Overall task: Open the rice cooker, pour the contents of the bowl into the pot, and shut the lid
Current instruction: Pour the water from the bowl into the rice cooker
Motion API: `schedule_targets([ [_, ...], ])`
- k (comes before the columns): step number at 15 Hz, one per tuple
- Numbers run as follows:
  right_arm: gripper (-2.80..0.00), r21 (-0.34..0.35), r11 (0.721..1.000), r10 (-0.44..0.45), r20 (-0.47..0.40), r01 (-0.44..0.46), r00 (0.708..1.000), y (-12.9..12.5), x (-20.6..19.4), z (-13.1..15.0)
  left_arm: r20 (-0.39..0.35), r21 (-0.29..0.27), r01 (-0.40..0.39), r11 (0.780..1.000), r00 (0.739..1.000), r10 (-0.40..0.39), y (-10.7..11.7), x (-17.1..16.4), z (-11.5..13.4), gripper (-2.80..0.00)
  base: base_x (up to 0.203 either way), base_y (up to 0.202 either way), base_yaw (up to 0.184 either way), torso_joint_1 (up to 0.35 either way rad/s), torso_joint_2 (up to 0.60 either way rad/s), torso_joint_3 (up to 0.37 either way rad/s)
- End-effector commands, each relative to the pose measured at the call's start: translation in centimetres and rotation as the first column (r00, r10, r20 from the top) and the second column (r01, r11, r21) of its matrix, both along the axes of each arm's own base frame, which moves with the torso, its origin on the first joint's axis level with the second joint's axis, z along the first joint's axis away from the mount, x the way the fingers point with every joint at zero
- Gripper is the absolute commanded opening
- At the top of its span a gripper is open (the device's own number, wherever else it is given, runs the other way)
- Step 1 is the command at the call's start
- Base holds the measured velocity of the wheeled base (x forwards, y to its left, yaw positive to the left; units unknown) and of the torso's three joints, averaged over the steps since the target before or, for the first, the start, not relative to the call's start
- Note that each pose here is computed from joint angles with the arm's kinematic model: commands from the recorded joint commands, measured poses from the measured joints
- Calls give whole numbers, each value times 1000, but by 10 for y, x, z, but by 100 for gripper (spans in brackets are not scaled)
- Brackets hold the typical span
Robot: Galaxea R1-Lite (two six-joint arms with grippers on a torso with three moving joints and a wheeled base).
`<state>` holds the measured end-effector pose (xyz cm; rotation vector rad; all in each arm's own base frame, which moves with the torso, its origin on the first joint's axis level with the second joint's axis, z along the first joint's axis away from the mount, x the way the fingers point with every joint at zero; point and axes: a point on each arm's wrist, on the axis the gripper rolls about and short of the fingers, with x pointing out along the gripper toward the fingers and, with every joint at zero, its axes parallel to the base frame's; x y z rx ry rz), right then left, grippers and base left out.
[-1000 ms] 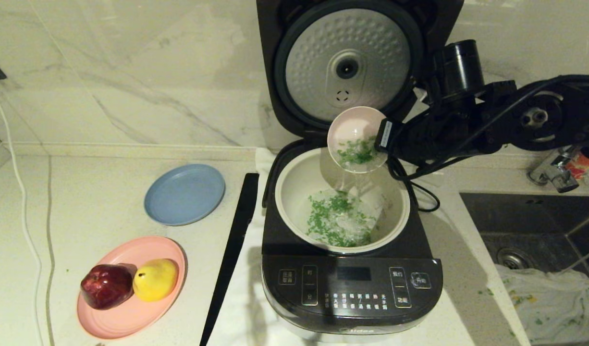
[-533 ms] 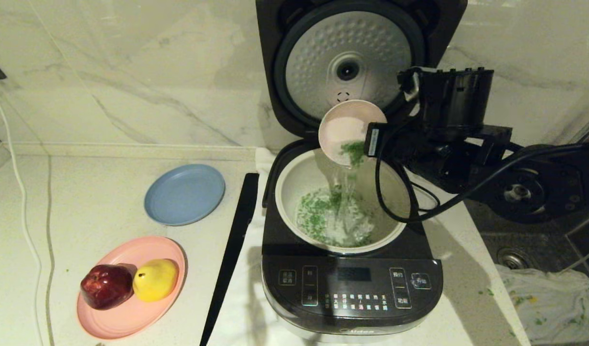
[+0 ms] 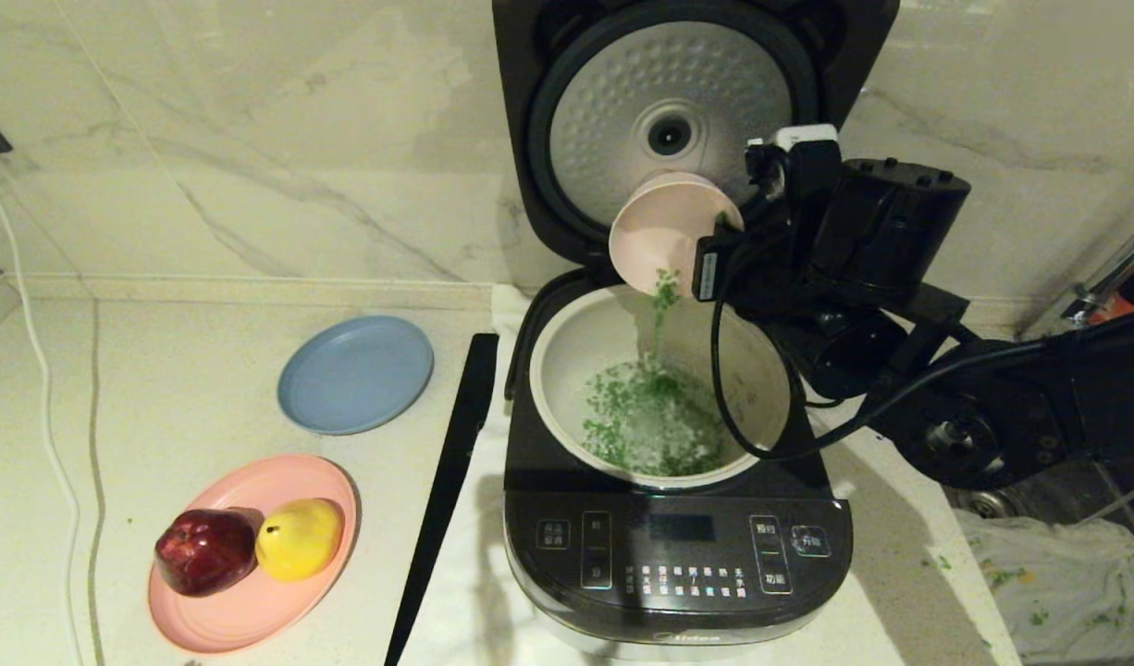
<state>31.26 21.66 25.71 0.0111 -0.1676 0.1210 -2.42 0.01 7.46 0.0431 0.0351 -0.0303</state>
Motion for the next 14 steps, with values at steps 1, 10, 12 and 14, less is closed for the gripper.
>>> schedule_targets([
  [1, -280, -17, 999, -26, 29, 27, 999, 3, 4, -9, 0, 0, 0, 1000, 1000, 0, 0, 0, 0, -280, 0, 0, 0, 0, 0, 0],
  [10, -280, 3, 995, -99, 114, 100, 988, 4, -3, -5, 0, 0, 1, 1000, 1000, -1, 0, 0, 0, -280, 0, 0, 0, 0, 0, 0],
  [12, -280, -9, 995, -96, 98, 97, 991, 6, -2, -13, 0, 0, 0, 1000, 1000, 0, 0, 0, 0, -280, 0, 0, 0, 0, 0, 0],
  [14, -280, -18, 995, -92, 86, 94, 992, 9, -3, -18, 0, 0, 0, 1000, 1000, 0, 0, 0, 0, -280, 0, 0, 0, 0, 0, 0],
])
